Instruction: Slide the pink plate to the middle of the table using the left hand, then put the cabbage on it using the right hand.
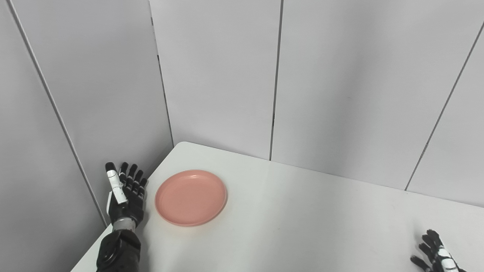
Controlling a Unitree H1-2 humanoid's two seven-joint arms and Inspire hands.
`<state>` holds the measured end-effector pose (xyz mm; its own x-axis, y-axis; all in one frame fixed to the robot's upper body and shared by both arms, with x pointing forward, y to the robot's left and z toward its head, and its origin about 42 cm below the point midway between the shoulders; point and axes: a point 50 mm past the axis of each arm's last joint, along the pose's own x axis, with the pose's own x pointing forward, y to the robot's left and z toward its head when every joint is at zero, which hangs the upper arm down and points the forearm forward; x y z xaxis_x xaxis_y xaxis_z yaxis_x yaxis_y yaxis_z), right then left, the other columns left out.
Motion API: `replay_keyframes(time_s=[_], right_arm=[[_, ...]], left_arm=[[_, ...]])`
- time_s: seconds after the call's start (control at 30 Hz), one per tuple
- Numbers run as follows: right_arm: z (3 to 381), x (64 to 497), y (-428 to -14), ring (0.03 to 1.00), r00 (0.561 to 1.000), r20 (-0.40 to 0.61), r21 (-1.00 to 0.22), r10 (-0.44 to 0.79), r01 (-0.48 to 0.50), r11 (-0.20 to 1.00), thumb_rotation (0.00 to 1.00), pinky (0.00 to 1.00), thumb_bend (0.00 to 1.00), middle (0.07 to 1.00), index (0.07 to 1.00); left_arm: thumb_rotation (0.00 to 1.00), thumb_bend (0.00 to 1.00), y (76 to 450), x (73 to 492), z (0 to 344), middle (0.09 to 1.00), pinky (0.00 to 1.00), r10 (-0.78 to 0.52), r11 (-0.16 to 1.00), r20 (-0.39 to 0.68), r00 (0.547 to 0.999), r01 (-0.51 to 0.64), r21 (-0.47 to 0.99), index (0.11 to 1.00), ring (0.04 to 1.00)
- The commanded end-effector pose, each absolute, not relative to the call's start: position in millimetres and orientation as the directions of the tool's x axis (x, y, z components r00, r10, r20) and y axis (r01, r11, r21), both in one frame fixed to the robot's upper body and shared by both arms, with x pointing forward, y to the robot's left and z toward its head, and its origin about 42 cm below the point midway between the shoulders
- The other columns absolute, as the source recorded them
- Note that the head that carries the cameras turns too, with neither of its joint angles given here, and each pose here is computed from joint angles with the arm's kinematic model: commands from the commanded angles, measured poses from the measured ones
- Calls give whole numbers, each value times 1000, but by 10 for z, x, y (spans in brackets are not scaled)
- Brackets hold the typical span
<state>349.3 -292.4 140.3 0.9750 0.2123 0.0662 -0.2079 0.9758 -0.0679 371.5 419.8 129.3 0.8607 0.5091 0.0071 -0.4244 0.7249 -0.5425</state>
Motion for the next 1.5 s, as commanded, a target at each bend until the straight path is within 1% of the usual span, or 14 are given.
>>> replay_keyframes(time_s=[0.0, 0.17, 0.3, 0.37, 0.47, 0.57, 0.73, 0.93, 1.0, 1.13, 1.2, 1.27, 1.37, 1.47], right_arm=[[1503, 3490, -2948, 1000, 975, 90, -74, 204, -198, 977, 1000, 1000, 334, 1000, 1000], [1480, 3509, -2972, 1000, 973, 92, -75, 213, -207, 975, 1000, 1000, 349, 1000, 1000], [1500, 3495, -2962, 1000, 972, 94, -85, 214, -207, 975, 1000, 1000, 379, 1000, 1000], [1521, 3479, -2957, 1000, 972, 94, -95, 215, -207, 974, 1000, 1000, 348, 1000, 1000], [1534, 3476, -2948, 1000, 972, 93, -90, 214, -206, 974, 1000, 1000, 312, 1000, 1000], [1524, 3482, -2951, 1000, 969, 104, -89, 226, -217, 972, 1000, 1000, 285, 1000, 1000], [1534, 3470, -2937, 1000, 969, 102, -79, 224, -216, 973, 1000, 1000, 286, 1000, 1000], [1571, 3444, -2911, 1000, 971, 94, -72, 220, -214, 974, 1000, 1000, 277, 1000, 1000], [1580, 3437, -2897, 1000, 971, 96, -67, 218, -212, 975, 1000, 1000, 277, 1000, 1000], [1600, 3425, -2885, 1000, 970, 93, -70, 224, -218, 973, 1000, 1000, 258, 1000, 1000], [1605, 3417, -2889, 1000, 970, 88, -89, 225, -218, 972, 1000, 1000, 266, 1000, 1000], [1617, 3411, -2882, 1000, 971, 87, -100, 221, -212, 972, 1000, 1000, 260, 1000, 1000], [1637, 3413, -2859, 1000, 972, 84, -76, 219, -213, 974, 1000, 1000, 239, 1000, 1000], [1644, 3413, -2844, 1000, 971, 93, -86, 219, -212, 974, 1000, 1000, 211, 1000, 1000]], left_arm=[[923, 904, 4294, 3837, 1526, 975, 995, 507, 745, 84, 858, -387, -543, 984, 968], [907, 907, 4321, 3867, 1438, 955, 958, 511, 736, 57, 858, -402, -545, 951, 953], [913, 896, 4310, 3883, 1407, 951, 968, 511, 734, 49, 858, -406, -544, 948, 960], [918, 888, 4294, 3898, 1376, 938, 982, 510, 734, 42, 859, -410, -542, 935, 958], [916, 892, 4268, 3923, 1344, 953, 997, 500, 736, 32, 866, -405, -542, 943, 964], [943, 881, 4231, 3948, 1317, 961, 990, 480, 756, 23, 877, -401, -517, 944, 963], [955, 844, 4152, 3982, 1300, 976, 999, 436, 785, 19, 900, -369, -498, 958, 974], [972, 865, 4022, 4016, 1285, 979, 993, 381, 819, -10, 924, -343, -460, 978, 979], [970, 858, 3982, 4026, 1273, 982, 999, 362, 831, -15, 932, -330, -448, 984, 983], [976, 877, 3913, 4047, 1258, 982, 1000, 332, 856, -17, 943, -308, -416, 991, 990], [983, 907, 3871, 4063, 1246, 981, 1000, 324, 865, -20, 946, -305, -398, 985, 987], [976, 910, 3834, 4080, 1231, 974, 986, 316, 868, -27, 948, -301, -395, 967, 976], [965, 878, 3773, 4092, 1223, 966, 973, 301, 869, -34, 953, -289, -402, 949, 965], [957, 862, 3719, 4097, 1198, 954, 964, 280, 876, -43, 959, -273, -398, 939, 953]])
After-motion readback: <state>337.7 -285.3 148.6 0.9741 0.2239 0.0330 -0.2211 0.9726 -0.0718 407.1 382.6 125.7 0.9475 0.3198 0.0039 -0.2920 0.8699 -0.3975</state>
